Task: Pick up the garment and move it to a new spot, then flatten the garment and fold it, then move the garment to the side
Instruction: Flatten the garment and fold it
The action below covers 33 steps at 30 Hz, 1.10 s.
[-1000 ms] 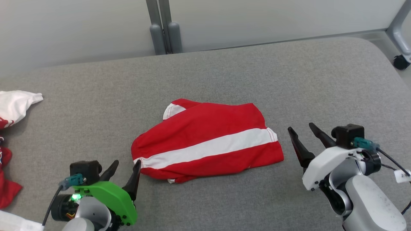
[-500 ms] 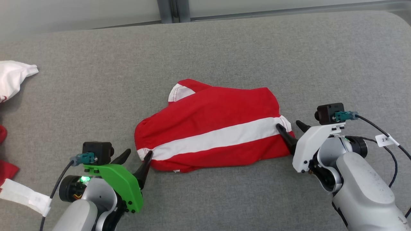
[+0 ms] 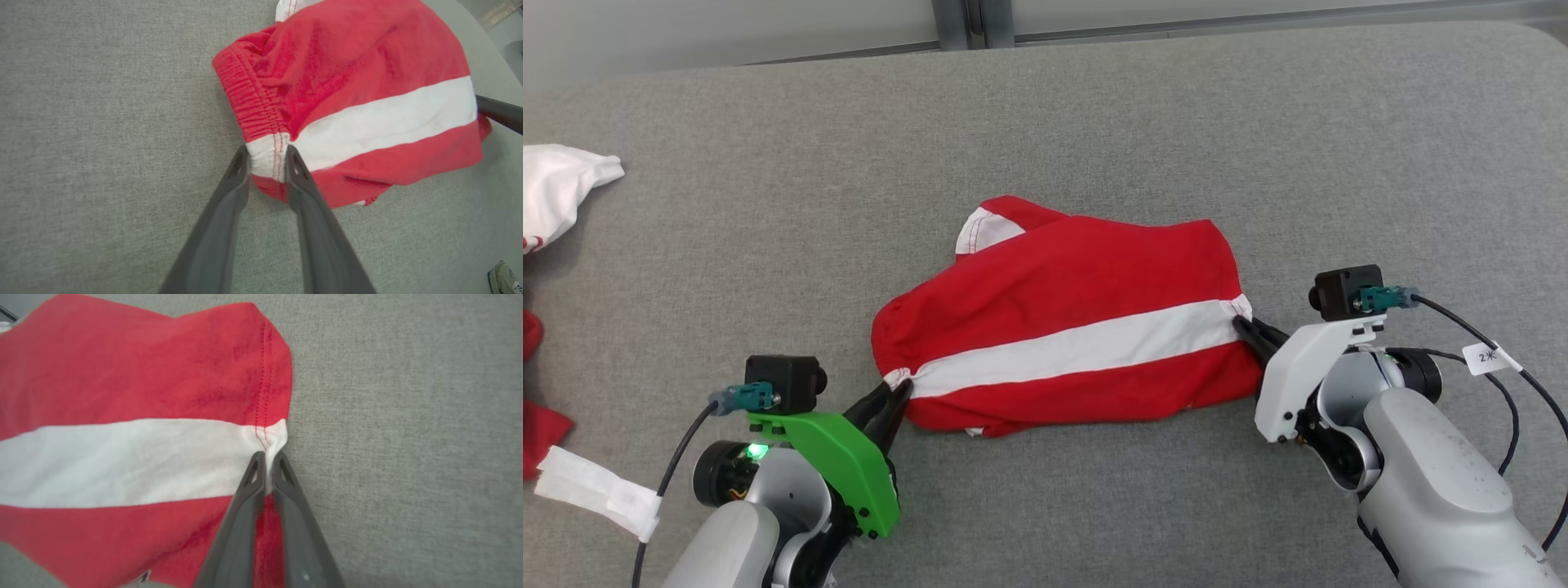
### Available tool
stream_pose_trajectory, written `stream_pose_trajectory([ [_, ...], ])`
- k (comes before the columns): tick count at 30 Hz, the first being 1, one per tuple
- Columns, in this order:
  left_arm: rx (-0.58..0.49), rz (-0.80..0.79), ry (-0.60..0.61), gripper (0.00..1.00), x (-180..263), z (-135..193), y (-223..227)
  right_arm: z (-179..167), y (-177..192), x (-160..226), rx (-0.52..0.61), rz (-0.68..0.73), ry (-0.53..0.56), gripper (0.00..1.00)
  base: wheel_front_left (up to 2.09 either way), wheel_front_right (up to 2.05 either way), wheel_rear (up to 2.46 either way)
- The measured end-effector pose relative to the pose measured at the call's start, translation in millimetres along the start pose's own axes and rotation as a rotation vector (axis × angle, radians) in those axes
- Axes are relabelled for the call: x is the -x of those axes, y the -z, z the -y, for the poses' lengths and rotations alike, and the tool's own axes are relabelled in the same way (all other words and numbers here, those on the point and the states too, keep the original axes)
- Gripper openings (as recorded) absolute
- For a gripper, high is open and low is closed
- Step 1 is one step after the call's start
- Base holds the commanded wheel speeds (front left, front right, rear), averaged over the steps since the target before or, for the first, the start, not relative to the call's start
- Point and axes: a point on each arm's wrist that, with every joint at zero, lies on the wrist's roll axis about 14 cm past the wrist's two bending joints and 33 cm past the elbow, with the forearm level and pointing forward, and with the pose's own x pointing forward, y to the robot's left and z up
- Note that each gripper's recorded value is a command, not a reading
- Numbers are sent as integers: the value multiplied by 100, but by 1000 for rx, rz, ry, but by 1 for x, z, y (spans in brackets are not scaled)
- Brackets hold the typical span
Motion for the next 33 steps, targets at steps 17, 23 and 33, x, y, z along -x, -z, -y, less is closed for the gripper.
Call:
stream_pose_trajectory([
  [17, -122, 251, 38, 0, 22, 17, -76, -26, -88, 41, -44, 412, -91, 0, 0, 0, 0],
  [23, -266, 339, 59, 0, 11, 24, -150, -33, -160, 50, 15, 610, -141, 0, 0, 0, 0],
  [33, -428, 480, 50, 0, -28, 33, -283, -36, -285, 30, 145, 807, -181, 0, 0, 0, 0],
])
